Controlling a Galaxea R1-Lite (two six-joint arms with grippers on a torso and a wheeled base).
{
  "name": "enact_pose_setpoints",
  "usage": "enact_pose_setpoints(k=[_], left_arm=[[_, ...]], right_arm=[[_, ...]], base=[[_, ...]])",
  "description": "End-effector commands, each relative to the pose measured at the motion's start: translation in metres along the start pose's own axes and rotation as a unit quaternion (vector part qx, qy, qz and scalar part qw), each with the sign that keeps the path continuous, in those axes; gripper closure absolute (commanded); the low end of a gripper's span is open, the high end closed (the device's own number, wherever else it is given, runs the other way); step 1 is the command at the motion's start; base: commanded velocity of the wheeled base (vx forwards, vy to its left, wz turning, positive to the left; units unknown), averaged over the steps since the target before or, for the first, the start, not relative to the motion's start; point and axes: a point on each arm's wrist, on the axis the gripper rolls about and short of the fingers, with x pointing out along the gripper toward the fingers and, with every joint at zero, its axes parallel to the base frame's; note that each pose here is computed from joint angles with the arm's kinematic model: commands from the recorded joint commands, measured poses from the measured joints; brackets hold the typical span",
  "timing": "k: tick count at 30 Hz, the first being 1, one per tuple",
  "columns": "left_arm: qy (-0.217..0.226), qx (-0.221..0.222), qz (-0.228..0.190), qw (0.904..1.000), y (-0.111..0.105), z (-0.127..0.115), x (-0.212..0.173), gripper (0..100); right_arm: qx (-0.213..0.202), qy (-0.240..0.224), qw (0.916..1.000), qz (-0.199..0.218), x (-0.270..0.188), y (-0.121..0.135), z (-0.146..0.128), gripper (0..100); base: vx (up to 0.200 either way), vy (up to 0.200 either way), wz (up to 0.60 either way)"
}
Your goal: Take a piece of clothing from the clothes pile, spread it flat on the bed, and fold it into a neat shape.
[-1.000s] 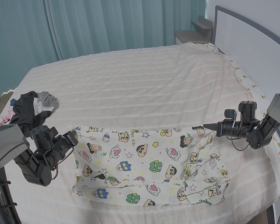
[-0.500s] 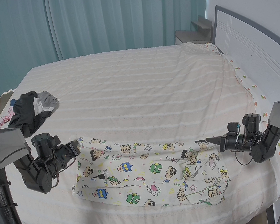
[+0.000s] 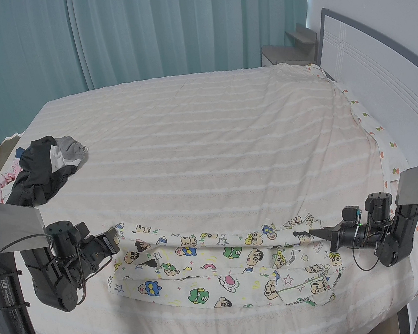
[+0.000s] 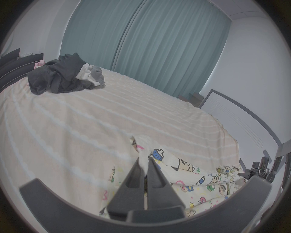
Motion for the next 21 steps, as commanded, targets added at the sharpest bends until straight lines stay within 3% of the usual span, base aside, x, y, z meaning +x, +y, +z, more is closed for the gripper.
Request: enact_pose_setpoints(k=[1, 21], left_arm=[[0.044, -0.003, 0.017, 0.9989, 0.009, -0.025, -0.004, 100], [0.094, -0.01, 0.041, 0.9946, 0.018, -0.047, -0.014, 100]], right_arm=[[0.021, 0.028, 0.9994, 0.001, -0.002, 0.002, -0.023, 100], [0.031, 0.05, 0.9982, 0.013, -0.017, 0.016, -0.046, 100]], base=[[0.0, 0.0, 0.0], [0.0, 0.0, 0.0]])
